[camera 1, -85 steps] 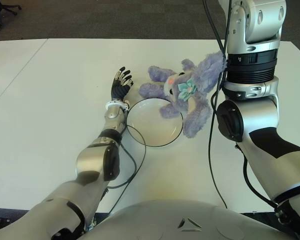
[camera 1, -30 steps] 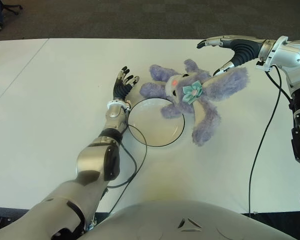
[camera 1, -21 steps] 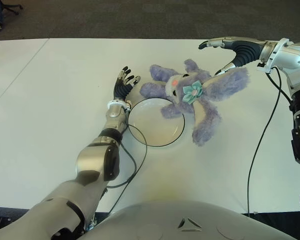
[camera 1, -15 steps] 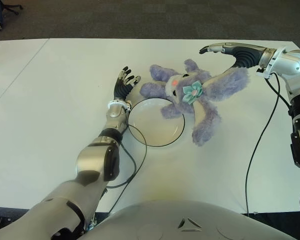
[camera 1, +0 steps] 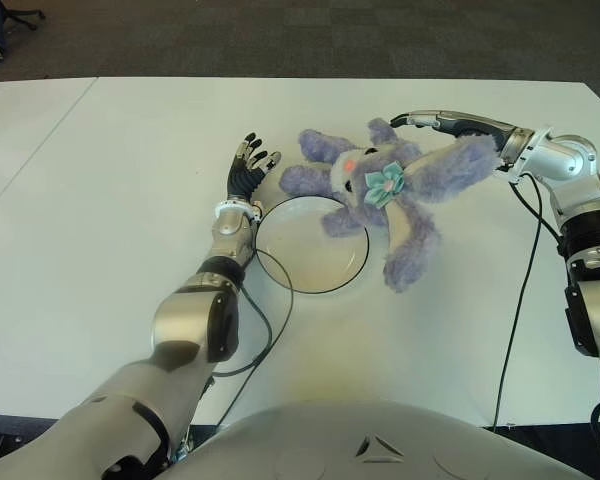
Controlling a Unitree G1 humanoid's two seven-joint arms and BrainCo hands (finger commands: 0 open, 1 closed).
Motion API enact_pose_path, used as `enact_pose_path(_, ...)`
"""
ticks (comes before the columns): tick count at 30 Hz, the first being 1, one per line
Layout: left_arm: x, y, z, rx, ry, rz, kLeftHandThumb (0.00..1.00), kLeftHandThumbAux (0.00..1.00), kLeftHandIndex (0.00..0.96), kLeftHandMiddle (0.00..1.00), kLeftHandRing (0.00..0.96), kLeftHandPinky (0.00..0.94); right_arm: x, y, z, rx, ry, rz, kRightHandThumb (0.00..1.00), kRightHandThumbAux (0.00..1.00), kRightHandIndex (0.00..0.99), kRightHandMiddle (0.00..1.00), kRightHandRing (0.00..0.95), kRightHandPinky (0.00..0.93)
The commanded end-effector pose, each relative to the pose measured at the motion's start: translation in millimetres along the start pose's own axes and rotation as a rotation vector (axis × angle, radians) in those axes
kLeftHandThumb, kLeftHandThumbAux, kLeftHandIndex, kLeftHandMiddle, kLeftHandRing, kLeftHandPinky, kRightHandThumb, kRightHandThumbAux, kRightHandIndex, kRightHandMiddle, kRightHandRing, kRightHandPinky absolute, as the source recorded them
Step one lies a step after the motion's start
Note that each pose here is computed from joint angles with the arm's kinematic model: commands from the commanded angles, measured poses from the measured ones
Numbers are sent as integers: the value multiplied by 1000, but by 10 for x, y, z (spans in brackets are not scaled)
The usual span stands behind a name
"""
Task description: Put the doll into the plate.
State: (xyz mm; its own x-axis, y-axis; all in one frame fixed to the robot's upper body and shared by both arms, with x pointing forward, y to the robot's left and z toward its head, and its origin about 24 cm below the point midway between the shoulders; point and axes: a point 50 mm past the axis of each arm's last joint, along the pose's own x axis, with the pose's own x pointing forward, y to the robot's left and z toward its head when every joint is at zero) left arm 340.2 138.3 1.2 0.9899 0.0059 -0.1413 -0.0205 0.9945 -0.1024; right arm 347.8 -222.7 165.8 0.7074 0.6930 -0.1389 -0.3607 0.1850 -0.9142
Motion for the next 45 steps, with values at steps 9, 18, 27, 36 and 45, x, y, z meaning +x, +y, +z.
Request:
enact_pose_path(9,-387,51,-728,-73,352,50,237,702,36,122,162,220,99,264,-36,66,13,-41,40,503,0,0,0,0)
enact_pose_path(18,-386,53,-729,-88,355,58,236,708,37,133,171,230,157,409,30,68,-44,-67,82,546,0,0,0,20)
enact_pose_path(27,-387,51,-730,-76,354,59,196,721,37,132,165,204,208,455,119,58,-107,-89,155,595,0,0,0,54)
enact_pose_path(36,-385,50,-727,-67,354,56,148,724,25,130,160,202,299,475,186,50,-134,-120,194,651,2,0,7,85)
enact_pose_path(45,-384,55,-729,-81,359,63,165,725,32,140,171,222,426,627,237,137,-130,-147,239,714,12,0,9,73)
